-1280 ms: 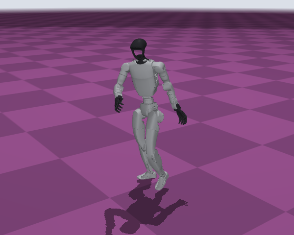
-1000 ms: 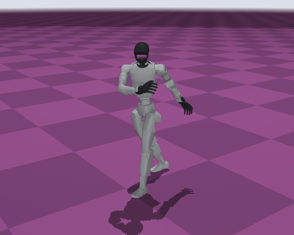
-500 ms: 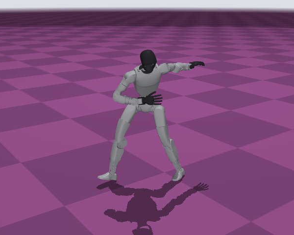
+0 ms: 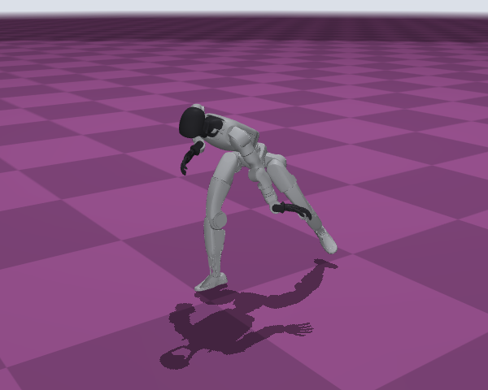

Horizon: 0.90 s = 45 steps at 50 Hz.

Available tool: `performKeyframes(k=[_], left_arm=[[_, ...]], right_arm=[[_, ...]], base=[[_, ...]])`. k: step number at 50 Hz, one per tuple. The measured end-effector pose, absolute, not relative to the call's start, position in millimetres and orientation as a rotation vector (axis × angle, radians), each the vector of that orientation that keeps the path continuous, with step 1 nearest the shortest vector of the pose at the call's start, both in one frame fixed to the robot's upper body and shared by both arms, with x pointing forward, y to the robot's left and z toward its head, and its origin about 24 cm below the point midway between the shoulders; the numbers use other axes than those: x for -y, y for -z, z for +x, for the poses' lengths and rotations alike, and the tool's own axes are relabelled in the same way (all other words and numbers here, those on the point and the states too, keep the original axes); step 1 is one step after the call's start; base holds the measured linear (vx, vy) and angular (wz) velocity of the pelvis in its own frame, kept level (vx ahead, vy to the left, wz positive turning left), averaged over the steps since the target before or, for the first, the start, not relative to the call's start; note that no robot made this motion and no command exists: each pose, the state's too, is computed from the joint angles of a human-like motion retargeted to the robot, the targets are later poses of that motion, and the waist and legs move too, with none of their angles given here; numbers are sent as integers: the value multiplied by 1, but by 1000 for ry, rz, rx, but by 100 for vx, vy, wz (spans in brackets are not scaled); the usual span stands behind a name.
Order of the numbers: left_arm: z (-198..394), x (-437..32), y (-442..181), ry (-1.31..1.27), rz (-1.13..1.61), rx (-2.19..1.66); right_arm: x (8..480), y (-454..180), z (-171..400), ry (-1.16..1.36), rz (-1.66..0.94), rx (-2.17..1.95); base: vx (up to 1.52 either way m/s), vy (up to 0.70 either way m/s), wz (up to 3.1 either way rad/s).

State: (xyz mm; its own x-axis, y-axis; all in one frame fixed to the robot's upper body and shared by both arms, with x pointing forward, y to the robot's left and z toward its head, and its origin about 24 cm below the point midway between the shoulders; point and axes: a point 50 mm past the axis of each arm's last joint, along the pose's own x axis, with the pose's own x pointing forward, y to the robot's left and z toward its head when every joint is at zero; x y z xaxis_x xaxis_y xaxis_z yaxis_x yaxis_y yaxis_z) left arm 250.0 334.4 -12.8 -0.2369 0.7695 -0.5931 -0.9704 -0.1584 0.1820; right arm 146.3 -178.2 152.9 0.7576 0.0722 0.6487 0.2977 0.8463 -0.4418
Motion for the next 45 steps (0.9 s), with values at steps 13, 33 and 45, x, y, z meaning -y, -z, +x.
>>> performKeyframes(k=[13,33,45], left_arm=[[274,-170,-577,-290,-357,1017],[264,-163,-581,-296,-285,1149],[339,-122,-482,-124,143,1036]], right_arm=[[206,-131,171,269,-589,563],[231,-140,171,389,-481,568],[240,-113,174,381,-515,414]], base=[[34,-13,-57],[18,5,-40],[-2,17,-29]])
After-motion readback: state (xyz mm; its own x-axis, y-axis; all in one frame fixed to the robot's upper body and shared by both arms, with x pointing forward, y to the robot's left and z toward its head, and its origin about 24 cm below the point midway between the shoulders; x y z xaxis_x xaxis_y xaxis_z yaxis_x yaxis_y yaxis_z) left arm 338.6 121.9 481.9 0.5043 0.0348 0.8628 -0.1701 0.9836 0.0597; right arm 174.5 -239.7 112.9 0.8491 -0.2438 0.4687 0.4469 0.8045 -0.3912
